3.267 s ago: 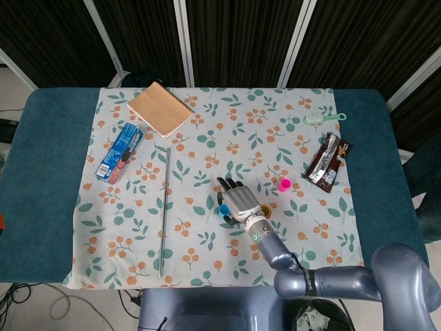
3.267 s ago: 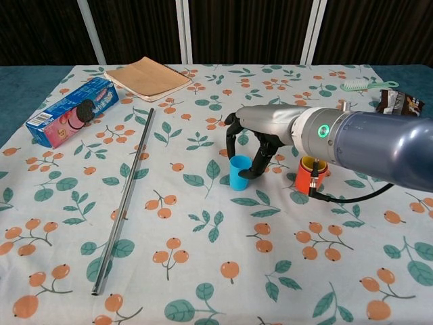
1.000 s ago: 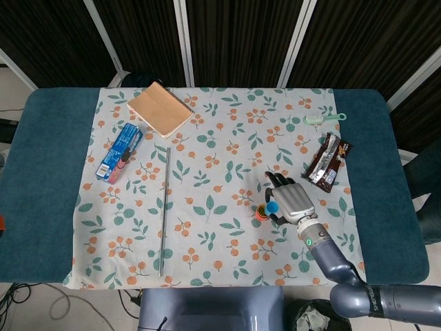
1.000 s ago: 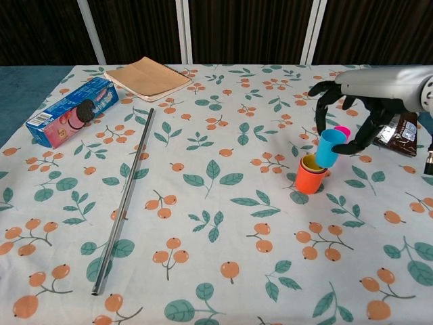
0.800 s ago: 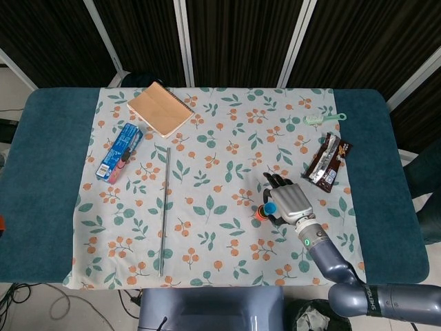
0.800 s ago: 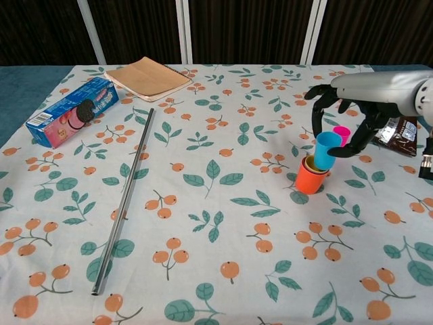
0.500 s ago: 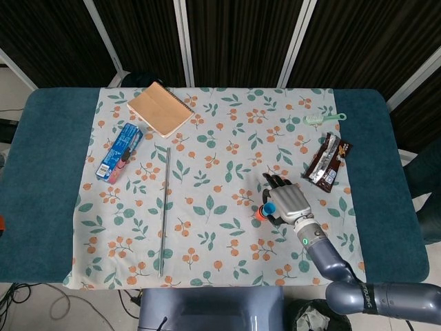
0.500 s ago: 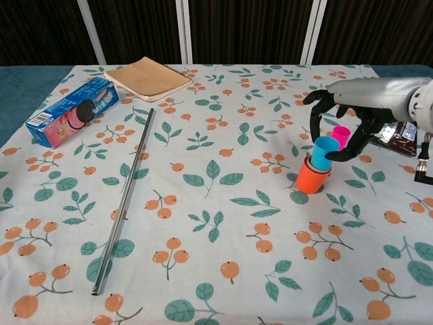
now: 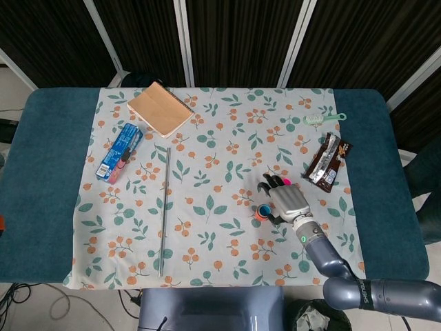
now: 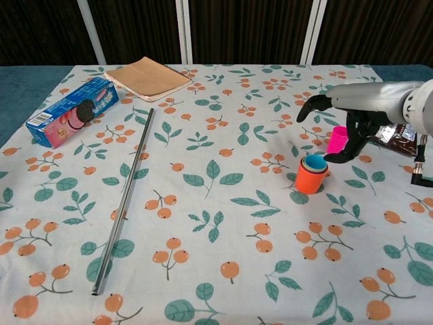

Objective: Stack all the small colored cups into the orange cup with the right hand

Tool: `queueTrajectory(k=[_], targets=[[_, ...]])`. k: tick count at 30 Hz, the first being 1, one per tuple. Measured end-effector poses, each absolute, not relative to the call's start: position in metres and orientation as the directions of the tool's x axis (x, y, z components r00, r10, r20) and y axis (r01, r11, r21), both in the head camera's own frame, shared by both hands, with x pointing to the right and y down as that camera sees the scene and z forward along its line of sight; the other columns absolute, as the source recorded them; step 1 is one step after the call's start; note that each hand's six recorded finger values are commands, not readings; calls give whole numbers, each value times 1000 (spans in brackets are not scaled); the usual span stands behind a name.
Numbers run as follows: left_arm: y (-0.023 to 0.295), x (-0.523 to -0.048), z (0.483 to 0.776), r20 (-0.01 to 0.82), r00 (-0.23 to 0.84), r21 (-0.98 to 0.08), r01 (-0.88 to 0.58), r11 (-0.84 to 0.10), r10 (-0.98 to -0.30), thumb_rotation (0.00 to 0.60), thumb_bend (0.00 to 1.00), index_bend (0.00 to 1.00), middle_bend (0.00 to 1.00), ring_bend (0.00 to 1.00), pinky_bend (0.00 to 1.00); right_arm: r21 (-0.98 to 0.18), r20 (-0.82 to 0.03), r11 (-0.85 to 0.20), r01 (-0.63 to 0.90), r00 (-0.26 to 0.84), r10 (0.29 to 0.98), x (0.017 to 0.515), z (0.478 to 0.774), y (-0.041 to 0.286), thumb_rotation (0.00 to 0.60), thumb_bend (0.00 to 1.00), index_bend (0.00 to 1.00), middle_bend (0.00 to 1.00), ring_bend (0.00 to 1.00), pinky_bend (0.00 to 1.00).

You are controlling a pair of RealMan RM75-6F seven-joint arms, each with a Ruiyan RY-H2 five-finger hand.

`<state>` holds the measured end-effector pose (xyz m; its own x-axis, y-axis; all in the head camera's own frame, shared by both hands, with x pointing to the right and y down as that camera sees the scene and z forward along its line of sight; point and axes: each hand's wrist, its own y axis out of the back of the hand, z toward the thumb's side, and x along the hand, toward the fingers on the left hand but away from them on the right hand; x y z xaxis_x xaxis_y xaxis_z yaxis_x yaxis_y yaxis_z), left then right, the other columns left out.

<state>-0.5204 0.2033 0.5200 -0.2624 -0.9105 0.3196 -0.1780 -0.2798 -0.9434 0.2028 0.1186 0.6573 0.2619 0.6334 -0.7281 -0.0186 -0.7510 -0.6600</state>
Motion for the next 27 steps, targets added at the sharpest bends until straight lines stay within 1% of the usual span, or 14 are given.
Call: queueTrajectory(k=[2,5,12,18,27], targets=[[203,-521,520,320,-263,-943,-178,-280,-910,600,413,171,33,10,132,-667,-723,-745,-12,253,643,205,657,114,600,410,155,0,83,532],[203,-521,520,319,-264,-944,-179,-279,-910,600,413,171,33,10,132,-684,-711,-729,-7,228,665,211,657,104,600,410,199,0,83,572],[203,-521,519,316,-268,-944,-186,-273,-910,600,413,171,33,10,132,-721,-687,-692,7,122,717,240,664,73,600,410,289,0,83,661],[204,-521,519,317,-268,-944,-184,-275,-910,600,413,171,33,10,131,-706,-706,-708,16,72,705,257,678,66,600,410,337,0,83,720],[204,-521,519,317,-269,-944,-186,-274,-910,600,413,171,33,10,132,-697,-714,-717,6,79,695,255,687,69,600,410,375,0,83,787]])
